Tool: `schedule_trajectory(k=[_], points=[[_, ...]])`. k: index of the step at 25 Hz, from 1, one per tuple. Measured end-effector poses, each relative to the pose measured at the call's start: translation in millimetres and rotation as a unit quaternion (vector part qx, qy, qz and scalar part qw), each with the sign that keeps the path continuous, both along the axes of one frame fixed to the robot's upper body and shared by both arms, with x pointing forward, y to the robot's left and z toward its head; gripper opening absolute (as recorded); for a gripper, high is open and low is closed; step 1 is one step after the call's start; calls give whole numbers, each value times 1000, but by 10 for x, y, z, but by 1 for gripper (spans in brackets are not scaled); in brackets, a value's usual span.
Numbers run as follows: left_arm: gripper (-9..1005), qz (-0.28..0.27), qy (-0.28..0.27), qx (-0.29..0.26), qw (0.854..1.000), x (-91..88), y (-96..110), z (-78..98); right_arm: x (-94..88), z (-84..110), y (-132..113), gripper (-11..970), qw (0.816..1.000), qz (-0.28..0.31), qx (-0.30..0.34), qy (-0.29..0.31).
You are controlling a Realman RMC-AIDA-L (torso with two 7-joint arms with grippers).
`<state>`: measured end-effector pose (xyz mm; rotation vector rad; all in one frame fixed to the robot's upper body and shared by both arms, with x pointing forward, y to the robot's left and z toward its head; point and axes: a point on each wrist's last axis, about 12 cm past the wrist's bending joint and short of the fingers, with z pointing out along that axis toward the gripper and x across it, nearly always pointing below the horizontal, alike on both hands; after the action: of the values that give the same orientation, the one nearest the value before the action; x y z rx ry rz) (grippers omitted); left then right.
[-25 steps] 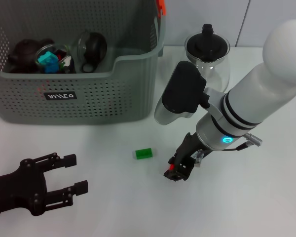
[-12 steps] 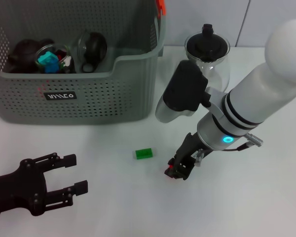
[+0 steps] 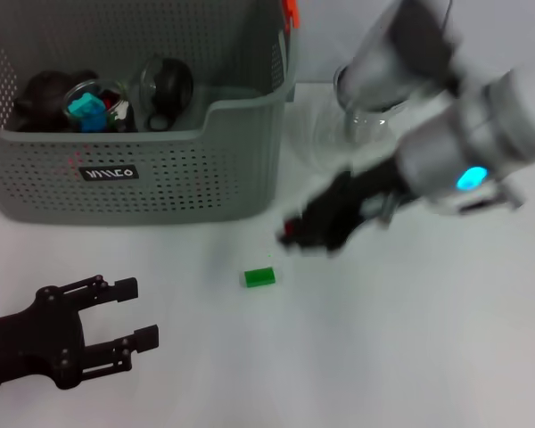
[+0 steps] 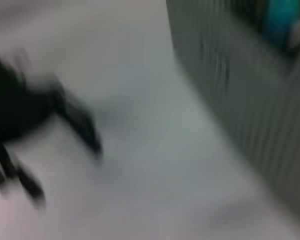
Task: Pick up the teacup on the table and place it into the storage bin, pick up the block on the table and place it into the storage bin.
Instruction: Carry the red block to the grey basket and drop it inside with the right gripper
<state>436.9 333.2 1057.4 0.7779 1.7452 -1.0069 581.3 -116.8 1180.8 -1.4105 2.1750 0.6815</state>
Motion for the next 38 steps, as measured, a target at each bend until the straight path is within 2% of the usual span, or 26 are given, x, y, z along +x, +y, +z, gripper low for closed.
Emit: schedule_trajectory(k=[3, 5, 8, 12, 15, 19, 24, 30, 38], points=[[703, 4, -2, -1, 1000, 6, 6, 4, -73, 400, -132, 204, 995, 11, 87, -44], [703, 9, -5, -3, 1000, 21, 11, 14, -122, 632, -161, 204, 986, 32, 149, -71], [702, 9, -9, -4, 1000, 50, 6, 28, -113, 885, -136, 204, 968, 52, 221, -106], [702, 9, -10, -4, 1000, 61, 6, 34, 67, 1067, 67, 203, 954, 40, 259, -146], [701, 10, -12, -6, 1000, 71, 1, 37, 350, 1095, 349, 203, 955, 11, 247, -162], [701, 9, -13, -7, 1000, 83, -9, 42, 718, 993, 754, 203, 965, -26, 202, -163], [700, 8, -12, -10, 1000, 87, -21, 38, 976, 696, 1153, 204, 974, -63, 130, -174], [700, 11, -10, -11, 1000, 88, -31, 18, 986, 334, 1313, 205, 976, -80, 62, -194], [699, 11, -10, -12, 1000, 90, -38, 13, 932, 111, 1140, 208, 982, -97, 64, -148]])
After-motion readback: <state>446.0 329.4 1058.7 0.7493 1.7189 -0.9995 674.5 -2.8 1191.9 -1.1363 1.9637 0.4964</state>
